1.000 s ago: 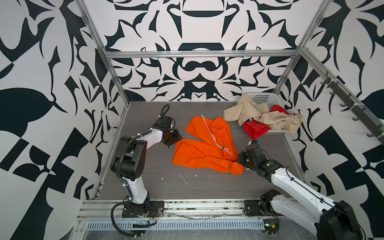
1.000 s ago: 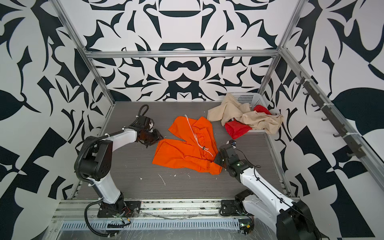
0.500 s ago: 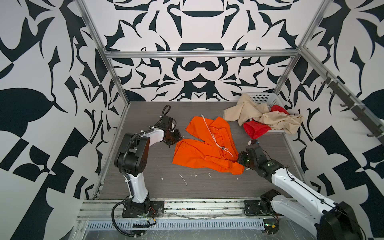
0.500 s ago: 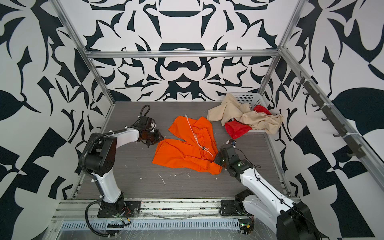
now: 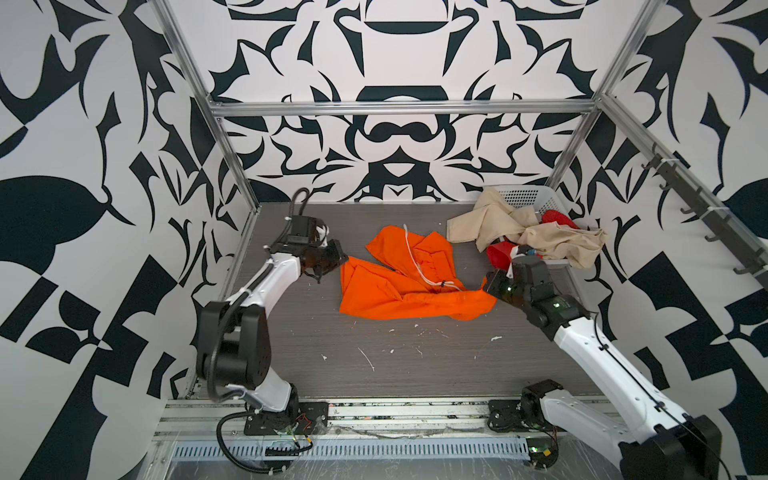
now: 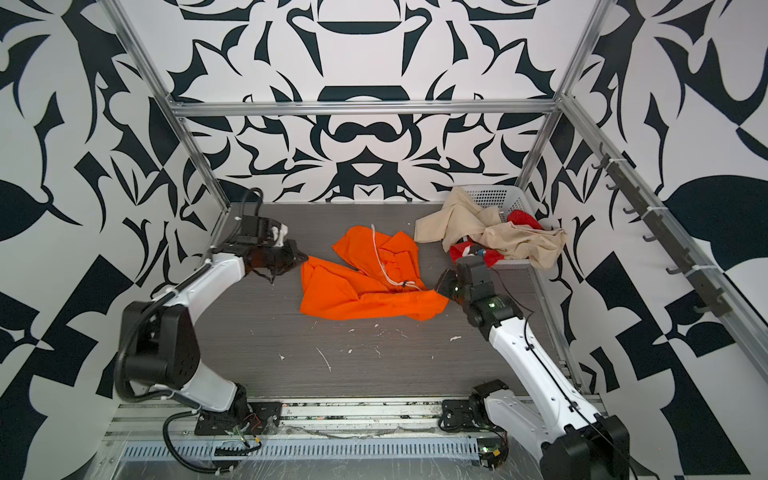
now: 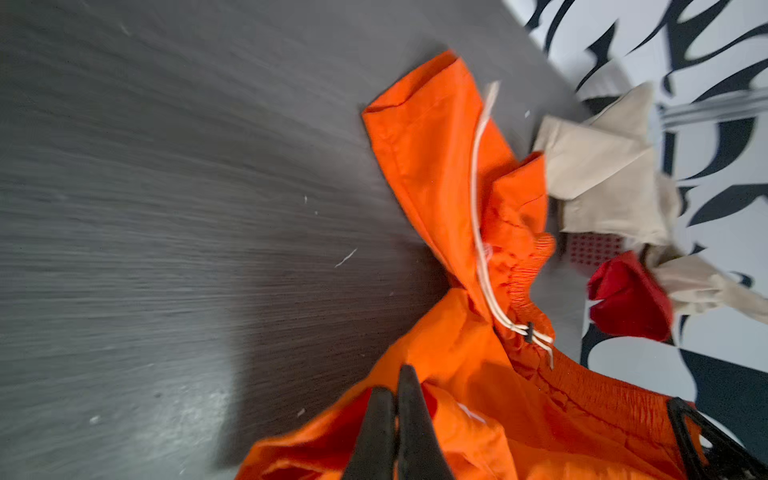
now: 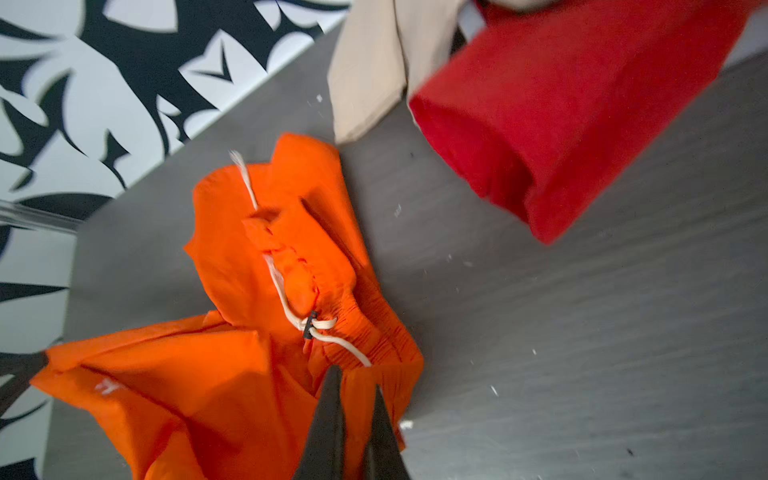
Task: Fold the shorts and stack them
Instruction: 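Lift the orange shorts with both grippers and stretch them apart above the table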
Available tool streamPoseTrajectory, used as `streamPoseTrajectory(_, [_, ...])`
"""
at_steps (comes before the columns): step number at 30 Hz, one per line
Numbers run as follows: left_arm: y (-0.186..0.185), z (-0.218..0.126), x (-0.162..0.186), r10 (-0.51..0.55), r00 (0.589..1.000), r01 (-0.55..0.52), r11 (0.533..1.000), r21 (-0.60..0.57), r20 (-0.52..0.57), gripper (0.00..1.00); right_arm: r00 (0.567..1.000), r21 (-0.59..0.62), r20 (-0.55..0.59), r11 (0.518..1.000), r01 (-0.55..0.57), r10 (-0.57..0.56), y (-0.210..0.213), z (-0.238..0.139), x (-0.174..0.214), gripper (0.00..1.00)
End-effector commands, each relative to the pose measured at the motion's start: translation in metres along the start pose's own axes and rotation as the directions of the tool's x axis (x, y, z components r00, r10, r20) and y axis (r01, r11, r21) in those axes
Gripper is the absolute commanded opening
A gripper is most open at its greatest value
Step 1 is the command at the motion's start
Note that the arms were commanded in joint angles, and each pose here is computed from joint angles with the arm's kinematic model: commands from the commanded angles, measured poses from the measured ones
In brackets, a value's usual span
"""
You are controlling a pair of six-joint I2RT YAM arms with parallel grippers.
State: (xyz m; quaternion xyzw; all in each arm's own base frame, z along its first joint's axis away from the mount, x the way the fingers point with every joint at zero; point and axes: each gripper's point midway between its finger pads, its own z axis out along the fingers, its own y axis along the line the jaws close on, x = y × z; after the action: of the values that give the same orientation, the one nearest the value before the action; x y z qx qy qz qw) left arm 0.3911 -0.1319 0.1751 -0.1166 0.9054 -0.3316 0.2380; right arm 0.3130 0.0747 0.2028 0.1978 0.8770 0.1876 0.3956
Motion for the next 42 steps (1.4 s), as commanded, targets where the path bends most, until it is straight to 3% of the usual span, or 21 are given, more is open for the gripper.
streamPoseTrajectory(1, [-0.014,-0.047,-0.006,0.022,1.0,-0.023,0.999,0.028,0.019,0.0,0.993,-0.076,0.097,0.995,0.067,-0.059,0.032,-0.017,-0.052,0.0])
streamPoseTrajectory(7, [-0.016,-0.11,-0.03,0.019,0.989,-0.02,1.0,0.009,0.15,0.0,0.943,-0.17,0.313,0.971,0.169,-0.11,0.084,-0.058,-0.136,0.0])
streamPoseTrajectory(9, [-0.01,-0.118,-0.033,0.028,0.985,-0.023,0.999,-0.026,0.171,0.0,0.917,-0.275,0.373,0.928,0.253,-0.139,0.115,-0.077,-0.15,0.0])
streamPoseTrajectory(11, [-0.002,-0.118,-0.033,0.042,0.985,-0.031,0.997,-0.067,0.166,0.0,0.904,-0.361,0.392,0.876,0.321,-0.169,0.138,-0.086,-0.152,0.0])
streamPoseTrajectory(14, [0.005,-0.111,-0.043,0.058,0.982,-0.042,0.995,-0.093,0.178,0.0,0.921,-0.468,0.353,0.82,0.329,-0.168,0.153,-0.08,-0.139,0.0])
streamPoseTrajectory(17, [0.005,-0.098,-0.068,0.074,0.979,-0.057,0.994,-0.093,0.191,0.0,0.945,-0.514,0.293,0.809,0.284,-0.146,0.148,-0.057,-0.118,0.0])
streamPoseTrajectory(20, [0.001,-0.084,-0.1,0.086,0.979,-0.071,0.994,-0.088,0.183,0.0,0.957,-0.494,0.269,0.836,0.237,-0.112,0.139,-0.04,-0.114,0.0])
streamPoseTrajectory(22, [-0.005,-0.076,-0.12,0.097,0.978,-0.085,0.994,-0.069,0.186,0.0,0.961,-0.454,0.263,0.867,0.204,-0.088,0.137,-0.033,-0.124,0.0])
streamPoseTrajectory(24, [-0.017,-0.074,-0.145,0.115,0.972,-0.107,0.993,-0.048,0.204,0.0,0.958,-0.451,0.274,0.868,0.206,-0.085,0.147,-0.031,-0.141,0.0])
streamPoseTrajectory(30, [-0.036,-0.075,-0.214,0.2,0.94,-0.182,0.979,-0.089,0.276,0.0,0.919,-0.575,0.386,0.756,0.312,-0.086,0.227,-0.058,-0.195,0.0])
streamPoseTrajectory(33, [-0.029,-0.066,-0.227,0.196,0.948,-0.17,0.978,-0.123,0.252,0.0,0.919,-0.59,0.378,0.736,0.333,-0.113,0.248,-0.058,-0.179,0.0])
streamPoseTrajectory(39, [0.012,-0.027,-0.206,0.127,0.985,-0.106,0.979,-0.173,0.117,0.0,0.986,-0.555,0.151,0.819,0.147,-0.075,0.217,-0.024,-0.076,0.0])
streamPoseTrajectory(42, [0.017,-0.027,-0.185,0.118,0.991,-0.104,0.978,-0.182,0.068,0.0,0.994,-0.56,0.075,0.822,0.104,-0.075,0.206,-0.031,-0.032,0.0])
